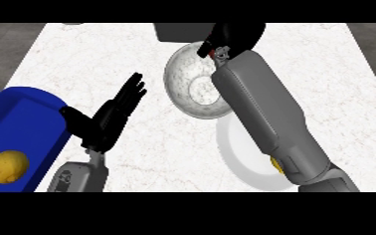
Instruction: Pick the bell pepper from the plate and place it in the bowl
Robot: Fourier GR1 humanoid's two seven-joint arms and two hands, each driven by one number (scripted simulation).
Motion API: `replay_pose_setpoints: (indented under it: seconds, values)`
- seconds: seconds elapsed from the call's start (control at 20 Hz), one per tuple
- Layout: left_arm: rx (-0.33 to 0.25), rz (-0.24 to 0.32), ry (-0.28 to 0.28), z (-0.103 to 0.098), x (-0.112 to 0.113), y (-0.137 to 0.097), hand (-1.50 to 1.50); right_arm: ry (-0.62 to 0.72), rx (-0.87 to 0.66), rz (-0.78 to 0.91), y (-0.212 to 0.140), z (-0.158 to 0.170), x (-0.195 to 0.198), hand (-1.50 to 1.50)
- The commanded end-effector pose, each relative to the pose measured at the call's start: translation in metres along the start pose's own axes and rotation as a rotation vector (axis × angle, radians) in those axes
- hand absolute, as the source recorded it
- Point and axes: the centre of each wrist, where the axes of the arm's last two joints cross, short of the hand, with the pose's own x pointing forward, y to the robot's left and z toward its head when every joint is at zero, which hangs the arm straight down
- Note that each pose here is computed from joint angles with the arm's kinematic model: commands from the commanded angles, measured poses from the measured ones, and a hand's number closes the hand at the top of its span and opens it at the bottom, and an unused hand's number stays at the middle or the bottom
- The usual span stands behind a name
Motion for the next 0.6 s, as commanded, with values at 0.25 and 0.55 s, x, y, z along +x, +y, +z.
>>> replay_pose_setpoints:
  seconds: [0.25,0.55]
  values:
    - [-0.012,-0.006,-0.008,0.003,-0.005,-0.015,0.0,0.439,0.202,-0.103,0.051,-0.029,-0.051,-1.5]
    - [-0.019,0.002,-0.011,-0.001,0.009,-0.009,0.0,0.373,0.12,-0.349,0.067,-0.031,-0.074,-1.5]
